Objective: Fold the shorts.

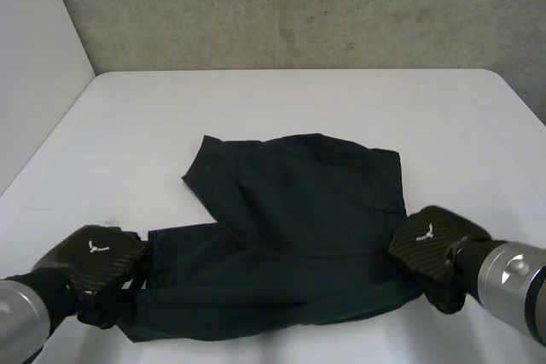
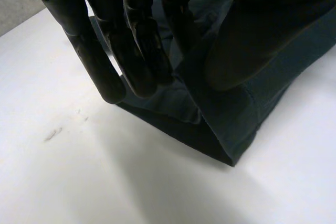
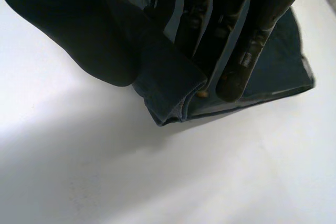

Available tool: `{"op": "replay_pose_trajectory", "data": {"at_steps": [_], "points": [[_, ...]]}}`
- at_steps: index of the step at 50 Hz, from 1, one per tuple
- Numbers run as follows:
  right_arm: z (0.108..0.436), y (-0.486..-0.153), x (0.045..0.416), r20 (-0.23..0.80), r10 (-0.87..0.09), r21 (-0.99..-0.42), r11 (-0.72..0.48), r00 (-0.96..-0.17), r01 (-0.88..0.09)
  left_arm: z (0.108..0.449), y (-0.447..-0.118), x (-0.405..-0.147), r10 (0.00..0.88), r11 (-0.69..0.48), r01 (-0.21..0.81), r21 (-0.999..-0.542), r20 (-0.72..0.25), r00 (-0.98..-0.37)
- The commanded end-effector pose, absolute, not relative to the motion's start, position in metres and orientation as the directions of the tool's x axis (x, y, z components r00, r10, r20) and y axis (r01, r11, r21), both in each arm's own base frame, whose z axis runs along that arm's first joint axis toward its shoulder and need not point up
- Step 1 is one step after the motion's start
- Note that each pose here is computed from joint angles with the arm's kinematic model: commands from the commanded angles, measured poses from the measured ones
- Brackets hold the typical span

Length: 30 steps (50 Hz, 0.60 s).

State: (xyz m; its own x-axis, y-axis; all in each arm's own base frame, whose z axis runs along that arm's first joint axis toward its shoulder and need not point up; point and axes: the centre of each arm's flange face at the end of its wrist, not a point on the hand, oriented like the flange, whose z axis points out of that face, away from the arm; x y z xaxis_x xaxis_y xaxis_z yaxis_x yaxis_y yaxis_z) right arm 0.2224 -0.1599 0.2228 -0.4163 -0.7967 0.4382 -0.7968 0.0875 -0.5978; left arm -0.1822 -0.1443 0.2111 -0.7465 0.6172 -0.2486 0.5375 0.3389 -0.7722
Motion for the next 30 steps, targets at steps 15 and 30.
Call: {"op": "replay_pose_trajectory", "data": {"at_steps": [15,30], "points": [[0.185,-0.165,0.226,0.411,-0.785,-0.629,0.124,-0.464,-0.767,0.221,-0.249,-0.242,0.551,-0.140,0.454,-0.880,-0.450,-0.703],[0.180,-0.169,0.224,0.410,-0.772,-0.643,0.132,-0.486,-0.754,0.162,-0.303,-0.288,0.663,-0.113,0.464,-0.879,-0.415,-0.623]]}}
